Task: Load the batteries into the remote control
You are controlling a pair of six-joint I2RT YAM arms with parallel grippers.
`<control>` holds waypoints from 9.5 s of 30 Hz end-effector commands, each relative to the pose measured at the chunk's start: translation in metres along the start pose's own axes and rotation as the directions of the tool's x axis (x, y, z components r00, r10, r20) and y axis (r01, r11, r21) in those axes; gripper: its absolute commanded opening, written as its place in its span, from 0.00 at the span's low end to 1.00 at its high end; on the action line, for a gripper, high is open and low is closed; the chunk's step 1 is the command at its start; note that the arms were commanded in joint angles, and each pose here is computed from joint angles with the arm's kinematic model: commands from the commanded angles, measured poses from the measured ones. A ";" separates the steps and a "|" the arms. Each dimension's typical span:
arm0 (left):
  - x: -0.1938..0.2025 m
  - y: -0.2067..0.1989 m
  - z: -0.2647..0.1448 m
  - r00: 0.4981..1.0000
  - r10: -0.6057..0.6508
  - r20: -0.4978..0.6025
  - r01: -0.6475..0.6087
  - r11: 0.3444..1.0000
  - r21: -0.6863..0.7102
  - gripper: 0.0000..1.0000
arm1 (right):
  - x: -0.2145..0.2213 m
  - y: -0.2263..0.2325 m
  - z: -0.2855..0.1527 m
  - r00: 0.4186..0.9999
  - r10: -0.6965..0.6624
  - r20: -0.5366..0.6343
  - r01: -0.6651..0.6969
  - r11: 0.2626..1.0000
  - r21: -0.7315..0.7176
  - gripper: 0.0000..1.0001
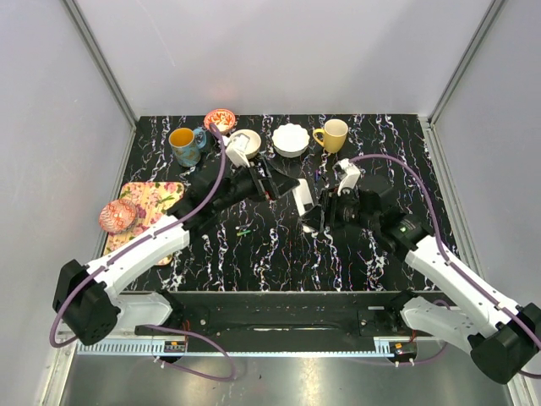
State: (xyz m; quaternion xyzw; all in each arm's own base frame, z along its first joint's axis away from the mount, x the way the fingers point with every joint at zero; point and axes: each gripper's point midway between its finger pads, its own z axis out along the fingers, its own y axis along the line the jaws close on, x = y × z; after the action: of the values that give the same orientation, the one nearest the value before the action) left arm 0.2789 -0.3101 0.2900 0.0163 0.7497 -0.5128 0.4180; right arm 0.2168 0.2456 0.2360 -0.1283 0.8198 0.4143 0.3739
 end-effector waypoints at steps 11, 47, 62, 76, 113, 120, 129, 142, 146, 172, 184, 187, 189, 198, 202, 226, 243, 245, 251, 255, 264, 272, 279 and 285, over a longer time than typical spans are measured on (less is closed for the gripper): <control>0.030 0.006 0.035 0.996 0.046 -0.073 -0.058 0.981 -0.185 0.85 | -0.016 -0.004 0.008 0.997 -0.064 0.053 0.057 0.991 0.123 0.00; 0.056 0.000 0.053 0.990 0.047 -0.132 -0.067 0.986 -0.151 0.00 | -0.012 -0.003 0.001 0.995 -0.080 0.054 0.071 0.986 0.149 0.00; -0.003 0.013 -0.009 0.973 -0.110 0.204 0.108 0.994 0.019 0.00 | -0.033 0.033 -0.020 0.992 0.031 0.122 -0.037 0.998 0.044 1.00; -0.024 -0.022 -0.056 0.934 -0.157 0.321 0.030 0.930 0.368 0.00 | -0.026 0.057 -0.003 0.967 0.215 0.137 -0.191 0.967 -0.171 1.00; -0.052 0.010 -0.077 0.844 -0.006 0.536 -0.044 0.996 0.081 0.00 | -0.029 0.064 0.067 0.841 0.538 0.053 -0.467 0.773 -0.430 0.60; -0.052 0.009 -0.078 0.842 -0.022 0.539 -0.032 0.995 0.090 0.00 | -0.026 0.066 0.068 0.846 0.532 0.032 -0.466 0.768 -0.439 0.57; -0.052 0.003 -0.078 0.844 -0.051 0.534 -0.018 0.992 0.123 0.00 | -0.025 0.064 0.069 0.847 0.531 0.032 -0.467 0.772 -0.431 0.50; -0.056 -0.001 -0.078 0.837 -0.038 0.545 -0.032 0.992 0.118 0.00 | -0.014 0.058 0.073 0.849 0.529 0.006 -0.482 0.778 -0.403 0.35; -0.060 -0.004 -0.078 0.833 -0.033 0.552 -0.040 0.992 0.120 0.00 | -0.009 0.056 0.074 0.852 0.524 -0.003 -0.483 0.784 -0.390 0.35; -0.066 -0.011 -0.077 0.828 -0.038 0.559 -0.045 0.990 0.133 0.00 | 0.010 0.045 0.068 0.853 0.522 -0.022 -0.496 0.797 -0.345 0.40; -0.069 -0.013 -0.080 0.820 -0.049 0.571 -0.040 0.989 0.144 0.00 | 0.017 0.042 0.065 0.861 0.508 -0.021 -0.485 0.807 -0.336 0.34; -0.069 -0.013 -0.080 0.818 -0.047 0.573 -0.043 0.989 0.142 0.00 | 0.020 0.041 0.065 0.863 0.504 -0.027 -0.483 0.809 -0.334 0.33; -0.070 -0.013 -0.080 0.817 -0.046 0.574 -0.044 0.989 0.141 0.00 | 0.022 0.040 0.064 0.864 0.503 -0.028 -0.483 0.811 -0.331 0.33; -0.063 -0.007 -0.074 0.831 -0.028 0.556 -0.049 0.991 0.124 0.00 | 0.014 0.047 0.062 0.844 0.535 -0.037 -0.514 0.786 -0.343 0.68; -0.056 0.001 -0.069 0.841 -0.017 0.541 -0.048 0.993 0.106 0.00 | 0.001 0.055 0.060 0.830 0.557 -0.028 -0.526 0.766 -0.369 0.77; -0.047 -0.007 -0.066 0.847 0.046 0.530 -0.106 0.991 0.085 0.00 | -0.017 0.058 0.074 0.795 0.606 -0.019 -0.564 0.727 -0.392 0.52; -0.053 -0.019 -0.071 0.840 0.007 0.542 -0.092 0.987 0.129 0.00 | -0.006 0.051 0.074 0.807 0.590 -0.023 -0.557 0.747 -0.365 0.34; -0.055 -0.021 -0.072 0.838 0.006 0.546 -0.094 0.987 0.133 0.00 | -0.004 0.051 0.074 0.807 0.590 -0.024 -0.558 0.748 -0.361 0.32; -0.058 -0.025 -0.073 0.835 0.002 0.550 -0.095 0.985 0.141 0.00 | -0.002 0.049 0.072 0.810 0.586 -0.024 -0.555 0.752 -0.354 0.23; -0.060 -0.027 -0.074 0.833 -0.003 0.553 -0.095 0.984 0.148 0.00 | 0.001 0.047 0.072 0.810 0.586 -0.027 -0.557 0.755 -0.347 0.19; -0.064 -0.031 -0.076 0.826 -0.014 0.564 -0.090 0.984 0.155 0.00 | 0.012 0.042 0.070 0.812 0.583 -0.036 -0.559 0.759 -0.333 0.13; -0.067 -0.035 -0.076 0.823 -0.020 0.568 -0.089 0.982 0.164 0.00 | 0.020 0.037 0.064 0.815 0.579 -0.026 -0.555 0.767 -0.321 0.05; -0.063 -0.032 -0.074 0.831 -0.022 0.556 -0.085 0.982 0.166 0.00 | 0.015 0.039 0.060 0.811 0.585 -0.015 -0.556 0.762 -0.332 0.28; -0.053 -0.022 -0.070 0.845 -0.020 0.535 -0.071 0.986 0.148 0.00 | -0.005 0.049 0.057 0.815 0.579 0.015 -0.536 0.764 -0.360 0.55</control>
State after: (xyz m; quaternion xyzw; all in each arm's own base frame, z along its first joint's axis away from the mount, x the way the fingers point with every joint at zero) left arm 0.2658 -0.2485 0.3017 -0.0789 0.6191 -0.5144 0.5882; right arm 0.2174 0.3205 0.2355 0.0898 0.7125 0.6549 0.2354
